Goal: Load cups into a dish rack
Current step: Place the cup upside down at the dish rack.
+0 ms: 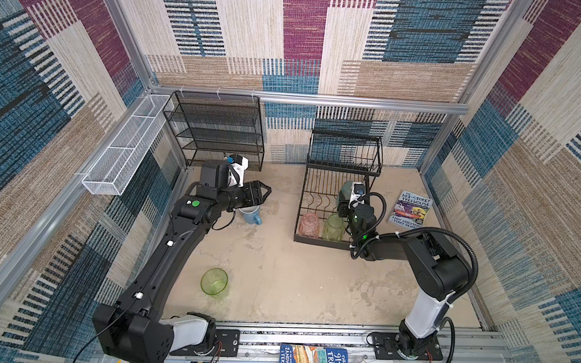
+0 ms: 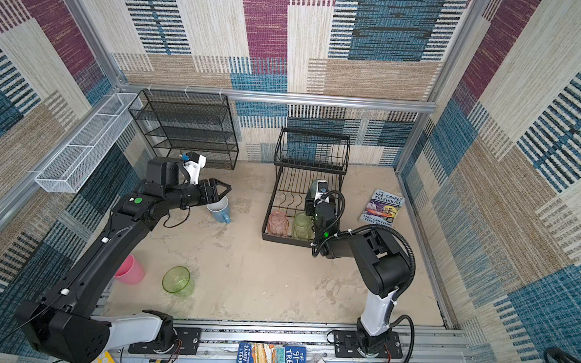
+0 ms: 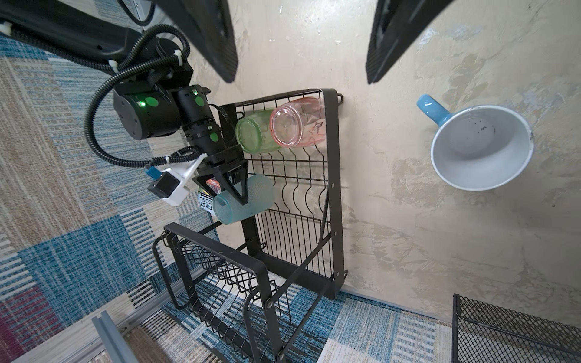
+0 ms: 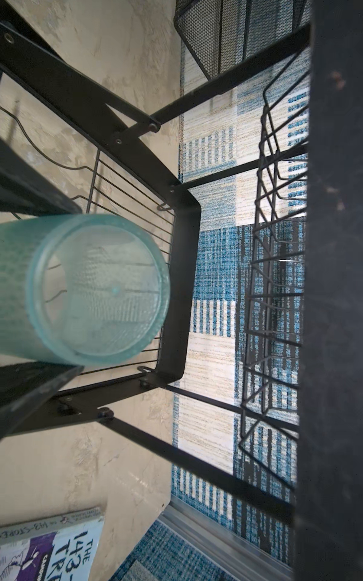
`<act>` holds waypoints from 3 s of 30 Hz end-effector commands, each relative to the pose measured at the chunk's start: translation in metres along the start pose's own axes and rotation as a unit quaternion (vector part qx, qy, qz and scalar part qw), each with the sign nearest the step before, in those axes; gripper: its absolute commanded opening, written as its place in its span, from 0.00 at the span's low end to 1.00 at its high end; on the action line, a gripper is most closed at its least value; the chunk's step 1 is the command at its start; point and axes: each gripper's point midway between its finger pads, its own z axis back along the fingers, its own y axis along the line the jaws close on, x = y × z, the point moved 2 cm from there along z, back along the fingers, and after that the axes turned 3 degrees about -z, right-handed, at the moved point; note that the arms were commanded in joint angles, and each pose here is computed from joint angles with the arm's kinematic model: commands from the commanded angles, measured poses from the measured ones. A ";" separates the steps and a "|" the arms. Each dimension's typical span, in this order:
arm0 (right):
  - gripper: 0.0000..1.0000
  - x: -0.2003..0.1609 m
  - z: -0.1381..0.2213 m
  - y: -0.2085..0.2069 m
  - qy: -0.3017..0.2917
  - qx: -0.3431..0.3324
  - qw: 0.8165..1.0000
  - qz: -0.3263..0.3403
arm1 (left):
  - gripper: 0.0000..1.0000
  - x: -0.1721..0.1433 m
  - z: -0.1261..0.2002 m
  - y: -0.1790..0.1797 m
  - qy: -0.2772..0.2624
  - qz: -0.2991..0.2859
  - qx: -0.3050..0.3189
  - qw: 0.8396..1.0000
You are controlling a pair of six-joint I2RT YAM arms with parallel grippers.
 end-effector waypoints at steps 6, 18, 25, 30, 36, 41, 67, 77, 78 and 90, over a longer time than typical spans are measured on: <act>0.43 0.008 -0.009 -0.002 -0.018 0.001 1.000 -0.007 | 0.68 0.004 -0.004 -0.002 -0.005 0.007 -0.014 1.000; 0.44 -0.001 -0.023 -0.007 -0.002 0.006 1.000 0.000 | 0.68 0.004 -0.006 0.001 -0.003 0.015 -0.019 1.000; 0.45 -0.008 -0.029 -0.010 0.001 0.000 1.000 0.003 | 0.67 0.005 -0.007 0.001 -0.004 0.020 -0.024 1.000; 0.46 -0.010 -0.035 -0.015 0.008 -0.009 1.000 -0.006 | 0.67 0.005 -0.006 0.002 -0.005 0.021 -0.025 0.999; 0.47 -0.014 -0.042 -0.017 0.016 -0.020 1.000 -0.009 | 0.67 0.006 -0.006 0.003 -0.006 0.024 -0.025 0.999; 0.48 -0.017 -0.049 -0.019 0.025 -0.028 0.999 -0.009 | 0.67 0.006 -0.006 0.003 -0.007 0.025 -0.026 0.999; 0.84 -0.023 -0.061 -0.033 0.045 -0.066 0.996 -0.023 | 0.67 0.009 -0.002 0.008 -0.018 0.030 -0.021 0.999; 0.95 -0.015 -0.048 -0.034 0.029 -0.067 0.997 -0.028 | 0.67 0.011 -0.002 0.010 -0.023 0.034 -0.023 0.999; 0.95 -0.014 -0.047 -0.034 0.028 -0.067 0.997 -0.028 | 0.67 0.011 -0.001 0.010 -0.023 0.035 -0.024 0.999; 1.00 -0.004 -0.009 -0.043 0.022 -0.073 0.996 -0.045 | 0.68 0.012 -0.003 0.021 -0.025 0.042 -0.006 0.999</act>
